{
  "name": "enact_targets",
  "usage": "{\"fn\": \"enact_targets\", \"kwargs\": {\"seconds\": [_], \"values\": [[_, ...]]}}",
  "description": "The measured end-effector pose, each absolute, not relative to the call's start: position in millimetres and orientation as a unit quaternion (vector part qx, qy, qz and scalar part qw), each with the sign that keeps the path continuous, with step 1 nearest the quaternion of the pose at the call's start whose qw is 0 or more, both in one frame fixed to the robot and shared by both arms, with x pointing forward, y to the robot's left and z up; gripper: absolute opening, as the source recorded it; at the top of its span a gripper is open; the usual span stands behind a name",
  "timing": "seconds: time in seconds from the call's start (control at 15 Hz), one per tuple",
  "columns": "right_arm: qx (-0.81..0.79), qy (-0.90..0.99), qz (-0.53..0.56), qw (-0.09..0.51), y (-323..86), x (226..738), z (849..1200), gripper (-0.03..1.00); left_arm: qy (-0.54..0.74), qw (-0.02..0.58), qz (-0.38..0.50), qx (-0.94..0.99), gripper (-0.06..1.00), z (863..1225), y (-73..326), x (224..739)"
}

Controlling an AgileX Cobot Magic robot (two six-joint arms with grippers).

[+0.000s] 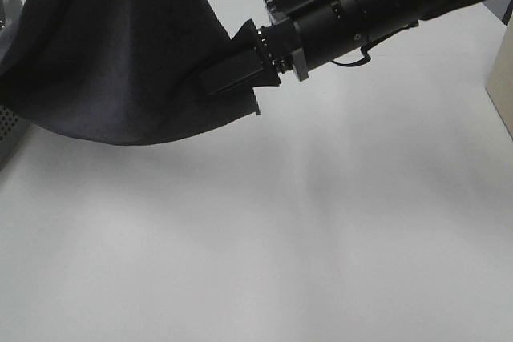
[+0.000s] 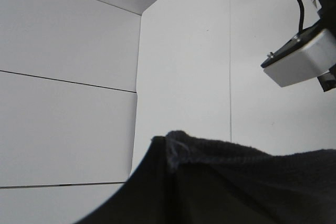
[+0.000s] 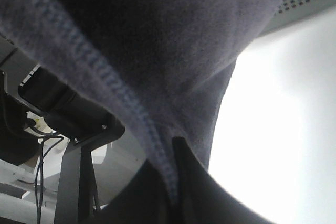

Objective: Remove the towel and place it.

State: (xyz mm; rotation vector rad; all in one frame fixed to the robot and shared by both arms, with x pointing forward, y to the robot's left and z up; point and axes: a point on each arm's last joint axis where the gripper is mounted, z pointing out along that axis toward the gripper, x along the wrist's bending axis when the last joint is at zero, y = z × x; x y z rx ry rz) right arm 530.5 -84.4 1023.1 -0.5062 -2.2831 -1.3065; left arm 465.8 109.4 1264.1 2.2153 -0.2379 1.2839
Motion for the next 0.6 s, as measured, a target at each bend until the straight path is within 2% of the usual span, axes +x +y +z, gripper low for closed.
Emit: {"fn": "enact_targets", "kwargs": {"seconds": [0.33, 0.6], "values": [[-0.277, -0.863, -0.386, 0.169, -99, 532, 1087, 0.01, -0.041, 0.309, 0.484, 0.818, 0.00, 1268, 110, 468], [-0.349, -0.874, -0.335, 0.046, -117, 540, 1149, 0.01, 0.027, 0.360, 0.533, 0.766, 0.00, 1282, 120, 485]]}}
